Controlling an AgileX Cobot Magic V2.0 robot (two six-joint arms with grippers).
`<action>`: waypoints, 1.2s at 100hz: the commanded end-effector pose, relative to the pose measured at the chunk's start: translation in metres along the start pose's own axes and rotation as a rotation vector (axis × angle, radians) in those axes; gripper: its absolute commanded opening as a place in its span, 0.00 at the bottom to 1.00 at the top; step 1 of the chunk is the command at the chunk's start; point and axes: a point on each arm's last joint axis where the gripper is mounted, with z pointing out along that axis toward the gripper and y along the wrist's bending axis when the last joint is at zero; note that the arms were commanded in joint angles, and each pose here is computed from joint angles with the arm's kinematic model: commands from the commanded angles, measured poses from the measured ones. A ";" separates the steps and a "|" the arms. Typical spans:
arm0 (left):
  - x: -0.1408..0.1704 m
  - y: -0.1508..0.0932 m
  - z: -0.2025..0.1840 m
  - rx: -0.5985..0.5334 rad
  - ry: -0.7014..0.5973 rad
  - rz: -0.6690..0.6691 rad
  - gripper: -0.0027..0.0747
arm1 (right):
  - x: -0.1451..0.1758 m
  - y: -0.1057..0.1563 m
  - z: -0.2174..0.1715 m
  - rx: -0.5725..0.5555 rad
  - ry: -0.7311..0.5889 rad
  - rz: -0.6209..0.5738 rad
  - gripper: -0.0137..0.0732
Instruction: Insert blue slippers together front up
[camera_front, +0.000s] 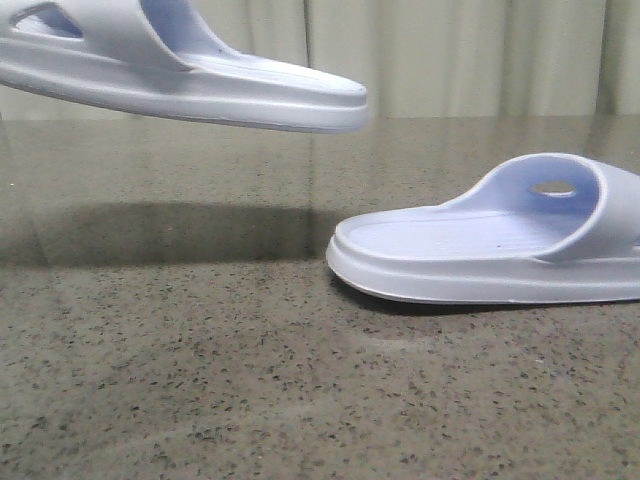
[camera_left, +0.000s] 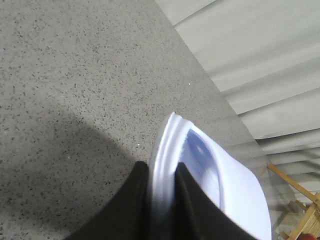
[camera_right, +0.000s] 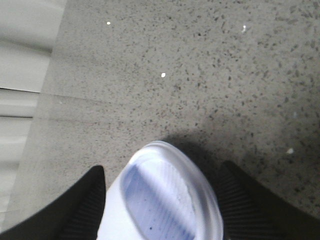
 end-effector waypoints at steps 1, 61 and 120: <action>-0.006 -0.011 -0.005 0.048 -0.047 -0.023 0.07 | -0.009 0.009 0.003 -0.028 -0.058 -0.002 0.63; -0.007 -0.011 -0.005 0.047 -0.055 -0.021 0.07 | -0.006 0.003 0.017 0.047 -0.001 -0.003 0.63; -0.007 -0.011 -0.005 0.047 -0.059 -0.021 0.07 | -0.001 0.007 0.036 0.134 0.154 -0.060 0.62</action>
